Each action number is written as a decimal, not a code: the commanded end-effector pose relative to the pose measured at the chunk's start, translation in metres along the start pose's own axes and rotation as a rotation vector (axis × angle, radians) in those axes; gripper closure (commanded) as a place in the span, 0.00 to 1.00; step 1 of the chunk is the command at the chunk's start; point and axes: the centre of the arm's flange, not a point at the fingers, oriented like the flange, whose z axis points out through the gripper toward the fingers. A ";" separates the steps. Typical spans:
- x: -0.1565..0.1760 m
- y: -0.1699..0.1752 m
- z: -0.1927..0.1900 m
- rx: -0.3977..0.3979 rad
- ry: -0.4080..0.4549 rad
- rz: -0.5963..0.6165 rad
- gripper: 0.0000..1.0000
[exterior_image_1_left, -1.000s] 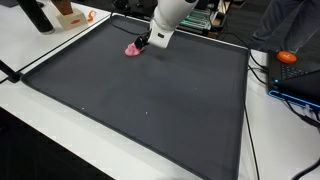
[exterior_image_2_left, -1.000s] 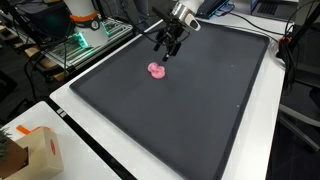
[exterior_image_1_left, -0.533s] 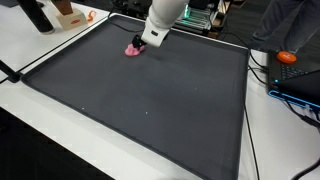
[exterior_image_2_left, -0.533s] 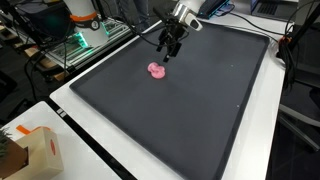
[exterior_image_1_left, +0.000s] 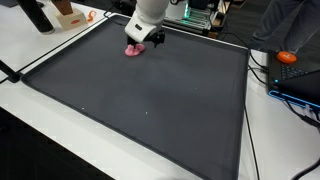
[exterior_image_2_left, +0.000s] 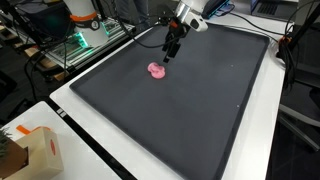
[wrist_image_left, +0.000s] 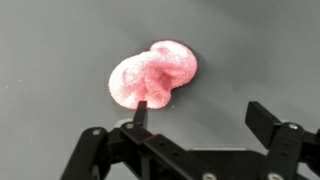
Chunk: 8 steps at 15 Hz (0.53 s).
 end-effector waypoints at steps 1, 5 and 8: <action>0.004 0.023 0.002 0.065 0.044 0.165 0.00; 0.001 0.053 0.000 0.126 0.066 0.355 0.00; -0.003 0.078 0.003 0.185 0.053 0.502 0.00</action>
